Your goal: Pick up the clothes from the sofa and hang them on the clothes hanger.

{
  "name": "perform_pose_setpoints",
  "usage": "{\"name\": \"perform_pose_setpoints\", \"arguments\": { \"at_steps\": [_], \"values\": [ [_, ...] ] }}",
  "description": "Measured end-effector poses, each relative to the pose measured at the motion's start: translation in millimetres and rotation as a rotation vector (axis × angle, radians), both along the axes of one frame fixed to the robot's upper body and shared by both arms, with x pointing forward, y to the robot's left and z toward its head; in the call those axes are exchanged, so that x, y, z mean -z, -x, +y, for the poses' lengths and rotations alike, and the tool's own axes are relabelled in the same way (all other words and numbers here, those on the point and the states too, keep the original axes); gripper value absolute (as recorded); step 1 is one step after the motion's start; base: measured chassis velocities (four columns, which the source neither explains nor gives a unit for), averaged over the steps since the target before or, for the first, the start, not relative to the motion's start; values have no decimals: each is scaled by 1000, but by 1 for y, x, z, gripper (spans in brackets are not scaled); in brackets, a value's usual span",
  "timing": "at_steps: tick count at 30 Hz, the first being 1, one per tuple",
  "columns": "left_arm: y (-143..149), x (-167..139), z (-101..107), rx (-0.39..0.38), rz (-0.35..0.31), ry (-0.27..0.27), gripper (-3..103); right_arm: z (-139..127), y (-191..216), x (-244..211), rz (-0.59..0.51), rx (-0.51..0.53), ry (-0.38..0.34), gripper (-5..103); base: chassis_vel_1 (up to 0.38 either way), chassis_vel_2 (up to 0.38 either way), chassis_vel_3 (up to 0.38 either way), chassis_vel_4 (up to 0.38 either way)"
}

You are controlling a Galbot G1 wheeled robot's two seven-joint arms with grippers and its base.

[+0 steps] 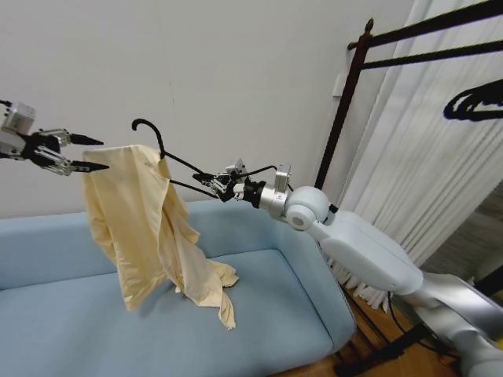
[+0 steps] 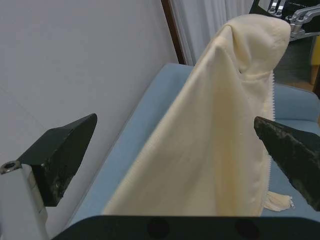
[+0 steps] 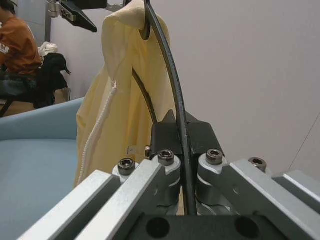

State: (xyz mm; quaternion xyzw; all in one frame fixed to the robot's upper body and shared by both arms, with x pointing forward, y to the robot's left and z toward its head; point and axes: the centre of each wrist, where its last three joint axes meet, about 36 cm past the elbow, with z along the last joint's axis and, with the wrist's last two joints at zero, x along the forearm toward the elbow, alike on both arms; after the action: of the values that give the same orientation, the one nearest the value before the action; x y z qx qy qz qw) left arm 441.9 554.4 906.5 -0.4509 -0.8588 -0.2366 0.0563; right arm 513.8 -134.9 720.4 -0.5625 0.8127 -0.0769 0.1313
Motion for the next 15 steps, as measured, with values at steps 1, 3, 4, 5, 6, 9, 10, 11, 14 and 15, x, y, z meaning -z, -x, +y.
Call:
{"name": "perform_pose_setpoints", "arguments": {
  "at_steps": [1,3,4,5,6,9,10,11,14,15],
  "values": [
    [0,-1,0,6,5,-5,100,-1,1,-1,-1,-1,2,2,0,0,0,0],
    [0,-3,0,12,10,-10,101,-2,2,-1,-2,-1,3,2,0,0,0,0],
    [0,-4,0,17,15,-15,96,-2,2,-2,-3,-2,3,2,0,0,0,0],
    [-1,-4,0,26,23,-21,91,-3,3,-2,-3,-4,3,2,0,0,0,0],
    [-1,-3,0,33,29,-23,91,-3,3,-3,-4,-5,3,2,0,0,0,0],
    [-2,0,-2,53,45,-30,81,-3,4,-5,-7,-8,2,2,0,0,0,0],
    [-3,2,-3,59,51,-31,76,-3,5,-6,-8,-9,1,2,0,0,0,0],
    [-3,4,-3,63,55,-31,70,-3,5,-7,-10,-10,1,2,0,0,0,0],
    [-4,9,-4,68,62,-25,65,-3,7,-9,-13,-13,1,2,0,0,0,0],
    [-4,11,-4,70,63,-22,59,-3,7,-9,-13,-13,2,2,0,0,0,0]
  ]
}}
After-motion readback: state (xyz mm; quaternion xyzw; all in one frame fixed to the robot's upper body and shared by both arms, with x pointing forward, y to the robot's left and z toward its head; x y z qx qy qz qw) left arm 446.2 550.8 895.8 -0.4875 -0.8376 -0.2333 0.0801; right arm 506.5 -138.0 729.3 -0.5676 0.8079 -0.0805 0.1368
